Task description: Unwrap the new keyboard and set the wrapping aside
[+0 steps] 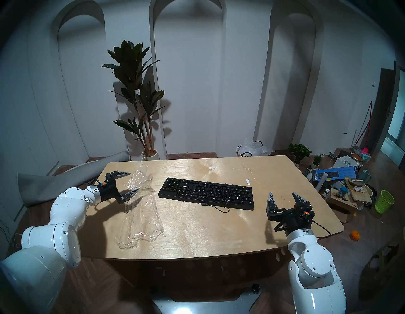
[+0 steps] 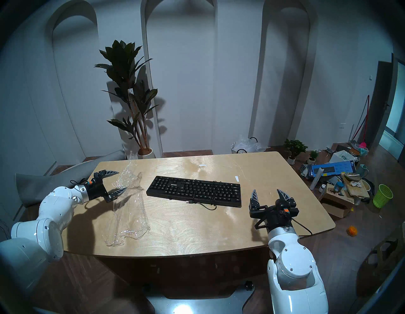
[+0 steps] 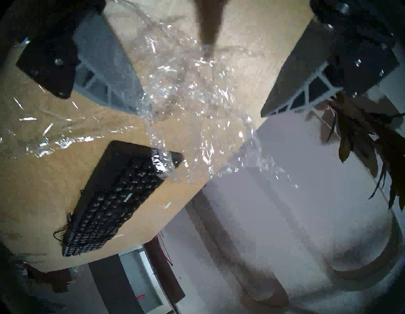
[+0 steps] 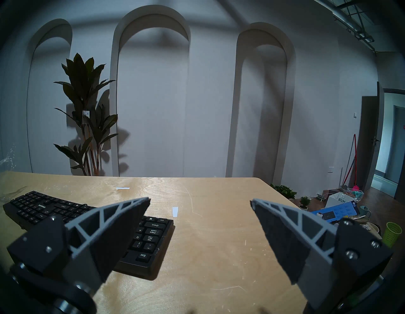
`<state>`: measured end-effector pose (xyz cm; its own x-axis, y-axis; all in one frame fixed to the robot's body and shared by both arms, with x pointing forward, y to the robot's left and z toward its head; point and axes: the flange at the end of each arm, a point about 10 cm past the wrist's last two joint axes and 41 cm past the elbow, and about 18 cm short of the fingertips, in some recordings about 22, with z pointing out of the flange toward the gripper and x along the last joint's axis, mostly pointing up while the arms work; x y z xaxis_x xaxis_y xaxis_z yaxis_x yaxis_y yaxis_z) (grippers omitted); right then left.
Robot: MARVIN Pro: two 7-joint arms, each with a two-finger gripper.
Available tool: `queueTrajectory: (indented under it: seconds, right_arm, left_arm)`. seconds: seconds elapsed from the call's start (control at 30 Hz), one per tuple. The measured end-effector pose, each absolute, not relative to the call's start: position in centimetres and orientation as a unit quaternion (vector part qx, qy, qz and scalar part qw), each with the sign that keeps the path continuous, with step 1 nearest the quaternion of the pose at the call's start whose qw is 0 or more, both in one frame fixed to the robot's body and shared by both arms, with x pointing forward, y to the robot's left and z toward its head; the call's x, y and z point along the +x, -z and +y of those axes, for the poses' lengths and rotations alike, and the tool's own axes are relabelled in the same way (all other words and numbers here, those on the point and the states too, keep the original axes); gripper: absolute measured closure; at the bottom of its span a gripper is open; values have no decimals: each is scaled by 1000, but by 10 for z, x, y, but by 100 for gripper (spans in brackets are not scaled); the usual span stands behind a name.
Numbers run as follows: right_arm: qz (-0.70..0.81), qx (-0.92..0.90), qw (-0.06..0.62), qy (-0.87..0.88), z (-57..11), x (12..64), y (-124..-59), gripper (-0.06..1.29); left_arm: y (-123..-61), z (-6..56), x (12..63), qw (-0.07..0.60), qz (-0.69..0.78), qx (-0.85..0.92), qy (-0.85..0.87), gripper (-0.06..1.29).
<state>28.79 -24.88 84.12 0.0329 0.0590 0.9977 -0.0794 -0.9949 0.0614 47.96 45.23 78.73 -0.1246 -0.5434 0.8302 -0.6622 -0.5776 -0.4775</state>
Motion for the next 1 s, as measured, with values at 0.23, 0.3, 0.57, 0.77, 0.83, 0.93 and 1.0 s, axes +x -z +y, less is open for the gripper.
queueTrajectory:
  seconds: [0.23,0.3,0.57,0.77,0.83,0.93,1.0]
  right_arm:
    - [-7,717,50,-695,-249,288,-841,-2]
    - [-7,717,50,-695,-249,288,-840,-2]
    - [-7,719,50,-694,-249,288,-839,-2]
    - [-7,721,50,-691,-249,289,-836,-2]
    - [-8,722,50,-690,-249,289,-835,-2]
    - [-8,723,50,-689,-250,289,-833,-2]
    - [-8,723,50,-689,-250,289,-833,-2]
  left_arm:
    - [-785,459,471,69,-454,675,-577,-2]
    - [-786,461,471,70,-458,676,-573,-2]
    - [-811,470,478,51,-472,663,-578,-2]
    - [-844,476,491,28,-474,641,-603,-2]
    - [-858,478,496,20,-474,632,-613,-2]
    - [-872,478,500,13,-474,621,-624,-2]
    - [-877,478,502,10,-473,616,-629,-2]
